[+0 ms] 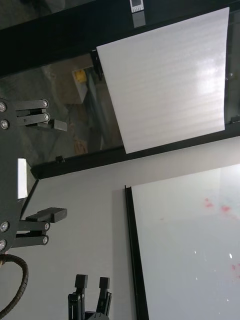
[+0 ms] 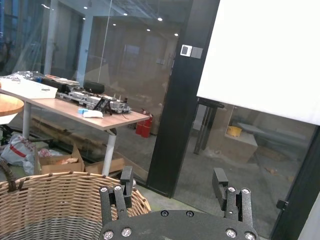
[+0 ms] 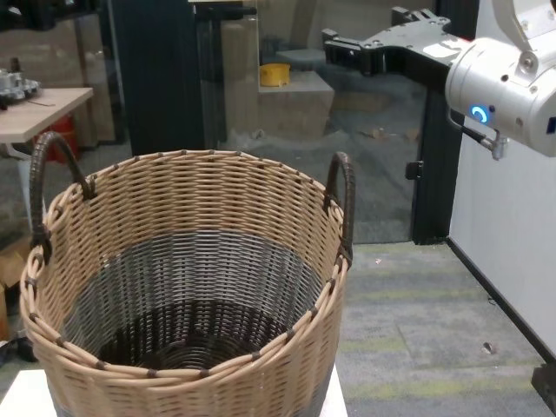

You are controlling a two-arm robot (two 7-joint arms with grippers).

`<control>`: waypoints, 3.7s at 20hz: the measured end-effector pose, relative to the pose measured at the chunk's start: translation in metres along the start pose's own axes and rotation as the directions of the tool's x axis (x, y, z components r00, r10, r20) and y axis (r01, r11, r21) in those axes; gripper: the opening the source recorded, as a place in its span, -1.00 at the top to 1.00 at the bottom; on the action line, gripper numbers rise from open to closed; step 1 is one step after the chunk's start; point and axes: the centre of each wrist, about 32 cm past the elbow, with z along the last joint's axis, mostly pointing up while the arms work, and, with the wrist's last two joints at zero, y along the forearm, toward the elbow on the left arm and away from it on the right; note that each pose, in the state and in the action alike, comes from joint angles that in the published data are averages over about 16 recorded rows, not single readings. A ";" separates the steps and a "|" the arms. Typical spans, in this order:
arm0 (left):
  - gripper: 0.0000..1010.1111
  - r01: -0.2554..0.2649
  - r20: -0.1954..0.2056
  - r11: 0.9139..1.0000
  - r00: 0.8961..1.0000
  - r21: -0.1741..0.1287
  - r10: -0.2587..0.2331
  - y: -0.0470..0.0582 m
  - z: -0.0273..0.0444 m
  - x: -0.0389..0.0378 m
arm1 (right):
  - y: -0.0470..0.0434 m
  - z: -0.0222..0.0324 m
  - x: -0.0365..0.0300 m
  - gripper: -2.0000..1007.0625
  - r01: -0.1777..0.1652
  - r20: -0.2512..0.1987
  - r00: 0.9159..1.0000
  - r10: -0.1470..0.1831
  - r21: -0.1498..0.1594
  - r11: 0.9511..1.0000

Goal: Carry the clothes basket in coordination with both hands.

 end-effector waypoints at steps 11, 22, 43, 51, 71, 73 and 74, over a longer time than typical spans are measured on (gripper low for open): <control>-0.98 0.002 -0.002 1.000 1.000 0.006 -0.002 0.001 0.0002 0.0001 | 0.0000 0.0003 -0.0001 -0.99 -0.001 -0.003 1.000 0.001 0.000 1.000; -0.98 0.001 -0.002 1.000 1.000 0.006 -0.001 0.001 0.0003 0.0006 | -0.0001 0.0004 -0.0002 -0.99 -0.001 -0.004 1.000 0.001 -0.001 1.000; -0.98 0.000 -0.002 1.000 1.000 0.006 0.000 0.001 0.0004 0.0010 | -0.0002 0.0004 -0.0002 -0.99 -0.001 -0.004 1.000 0.001 -0.002 1.000; -0.98 0.000 -0.002 1.000 1.000 0.006 0.000 0.001 0.0004 0.0010 | -0.0002 0.0005 -0.0002 -0.99 -0.001 -0.004 1.000 0.001 -0.002 1.000; -0.98 0.000 -0.002 1.000 1.000 0.006 0.000 0.001 0.0004 0.0010 | -0.0002 0.0005 -0.0002 -0.99 -0.001 -0.004 1.000 0.001 -0.002 1.000; -0.98 0.000 -0.002 1.000 1.000 0.006 0.000 0.001 0.0004 0.0010 | -0.0002 0.0005 -0.0002 -0.99 -0.001 -0.004 1.000 0.001 -0.002 1.000; -0.98 0.000 -0.002 1.000 1.000 0.006 0.000 0.001 0.0004 0.0010 | -0.0002 0.0005 -0.0002 -0.99 -0.001 -0.004 1.000 0.001 -0.002 1.000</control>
